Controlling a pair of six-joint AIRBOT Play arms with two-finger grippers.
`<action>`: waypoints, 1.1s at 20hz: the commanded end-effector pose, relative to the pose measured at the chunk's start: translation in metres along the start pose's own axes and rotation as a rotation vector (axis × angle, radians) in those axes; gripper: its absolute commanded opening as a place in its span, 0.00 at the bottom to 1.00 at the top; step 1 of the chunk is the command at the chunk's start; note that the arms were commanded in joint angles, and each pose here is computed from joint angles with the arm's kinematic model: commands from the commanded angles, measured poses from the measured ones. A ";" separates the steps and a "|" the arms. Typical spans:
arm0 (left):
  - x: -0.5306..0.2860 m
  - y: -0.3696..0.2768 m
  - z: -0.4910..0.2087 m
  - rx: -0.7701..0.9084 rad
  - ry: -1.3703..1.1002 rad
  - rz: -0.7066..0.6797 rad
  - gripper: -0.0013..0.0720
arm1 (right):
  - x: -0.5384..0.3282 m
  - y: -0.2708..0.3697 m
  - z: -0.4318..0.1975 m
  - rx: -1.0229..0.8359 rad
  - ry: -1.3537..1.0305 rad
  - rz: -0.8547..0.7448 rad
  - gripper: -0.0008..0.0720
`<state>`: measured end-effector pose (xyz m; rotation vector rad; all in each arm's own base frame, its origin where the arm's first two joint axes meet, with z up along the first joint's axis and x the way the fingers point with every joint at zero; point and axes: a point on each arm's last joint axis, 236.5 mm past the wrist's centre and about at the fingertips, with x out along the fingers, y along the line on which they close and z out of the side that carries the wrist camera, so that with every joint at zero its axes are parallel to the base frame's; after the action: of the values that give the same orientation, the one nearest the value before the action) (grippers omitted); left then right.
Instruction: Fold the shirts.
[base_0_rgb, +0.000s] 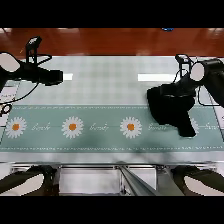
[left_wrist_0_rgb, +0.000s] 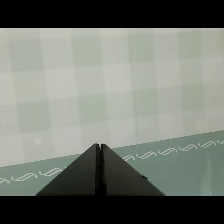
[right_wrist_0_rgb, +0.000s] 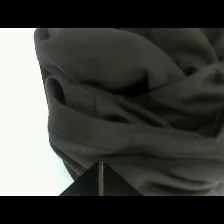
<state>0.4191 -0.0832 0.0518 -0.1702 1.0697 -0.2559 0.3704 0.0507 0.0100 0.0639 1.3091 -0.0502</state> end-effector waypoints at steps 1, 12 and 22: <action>0.000 0.000 0.001 0.001 -0.004 0.000 0.04 | -0.001 0.001 0.017 -0.007 -0.072 0.002 0.04; -0.068 0.006 0.042 -0.006 -0.180 0.024 0.71 | -0.097 -0.088 0.055 0.009 -0.280 -0.260 0.58; -0.009 0.006 -0.080 -0.086 0.030 -0.002 0.71 | 0.084 -0.093 0.000 0.247 0.083 -0.036 0.58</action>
<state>0.3589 -0.0740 0.0396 -0.2234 1.0648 -0.2235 0.3842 -0.0503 -0.0304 0.1619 1.3103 -0.2653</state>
